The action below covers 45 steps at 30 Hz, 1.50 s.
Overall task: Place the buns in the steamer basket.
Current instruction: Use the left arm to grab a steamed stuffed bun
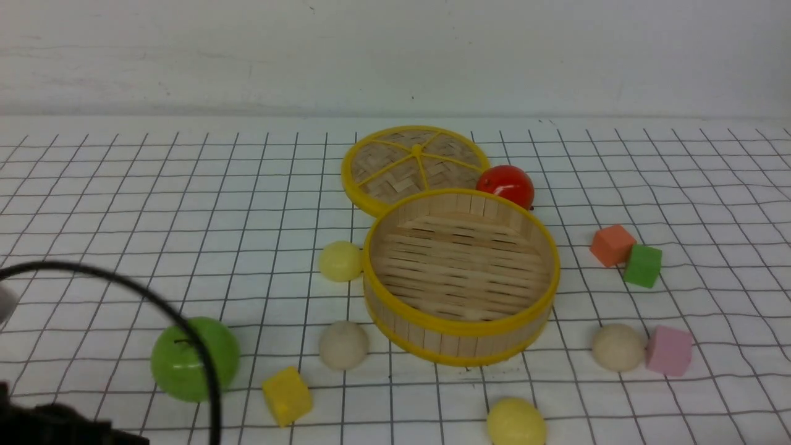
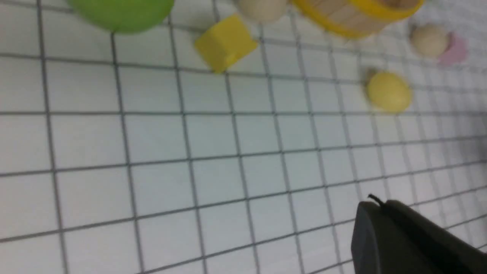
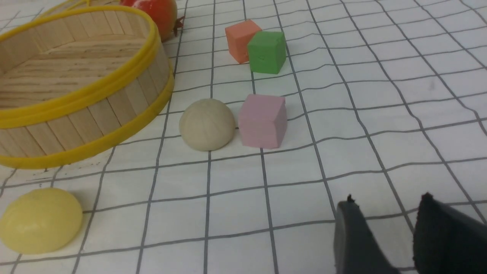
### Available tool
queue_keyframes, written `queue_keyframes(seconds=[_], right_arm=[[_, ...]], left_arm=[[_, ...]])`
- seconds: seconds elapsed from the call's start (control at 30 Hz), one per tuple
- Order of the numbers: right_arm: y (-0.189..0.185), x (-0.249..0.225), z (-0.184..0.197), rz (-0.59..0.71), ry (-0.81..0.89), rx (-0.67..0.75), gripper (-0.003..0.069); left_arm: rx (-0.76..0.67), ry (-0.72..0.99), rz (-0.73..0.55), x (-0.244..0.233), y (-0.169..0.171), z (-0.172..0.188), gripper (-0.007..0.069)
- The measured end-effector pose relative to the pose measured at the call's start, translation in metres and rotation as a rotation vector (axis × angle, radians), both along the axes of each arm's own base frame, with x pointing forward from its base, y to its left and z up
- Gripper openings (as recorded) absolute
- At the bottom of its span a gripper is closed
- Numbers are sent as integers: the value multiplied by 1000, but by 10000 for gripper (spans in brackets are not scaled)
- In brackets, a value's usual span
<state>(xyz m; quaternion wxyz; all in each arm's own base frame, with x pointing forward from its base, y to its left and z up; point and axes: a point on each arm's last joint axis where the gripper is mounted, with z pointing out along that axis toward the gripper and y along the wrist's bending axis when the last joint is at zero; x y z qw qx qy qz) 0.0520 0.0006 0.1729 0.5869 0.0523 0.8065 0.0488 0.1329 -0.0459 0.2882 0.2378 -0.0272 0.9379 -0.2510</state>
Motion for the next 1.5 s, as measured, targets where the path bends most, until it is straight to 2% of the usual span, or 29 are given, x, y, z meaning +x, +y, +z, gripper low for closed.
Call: queue_keyframes(seconds=[0.17,0.23,0.27,0.3,0.4,0.53,0.67,0.77,1.0,1.07,1.37,1.5], right_arm=[[0,0,0,0,0,0,241],[0,0,0,0,0,0,241],[0,0,0,0,0,0,241],[0,0,0,0,0,0,241],[0,0,0,0,0,0,241],[0,0,0,0,0,0,241],[0,0,0,0,0,0,241],[0,0,0,0,0,0,241],[0,0,0,0,0,0,241],[0,0,0,0,0,0,241],[0,0,0,0,0,0,241],[0,0,0,0,0,0,241]], left_arm=[[53,115,-70,59,-9,-7,-13],[93,94,-165,73,-29,-4,-13],[97,83,-173,75,-31,-1,-13],[126,57,-248,78,-51,3,-13],[199,51,-340,84,-86,5,-13],[330,54,-396,102,-116,-4,-13],[394,69,-419,126,-135,-18,-3],[426,84,-418,146,-141,-30,60],[433,103,-409,180,-141,-52,309],[432,97,-408,185,-143,-58,338],[429,77,-398,196,-149,-78,314],[440,76,-400,200,-150,-85,218]])
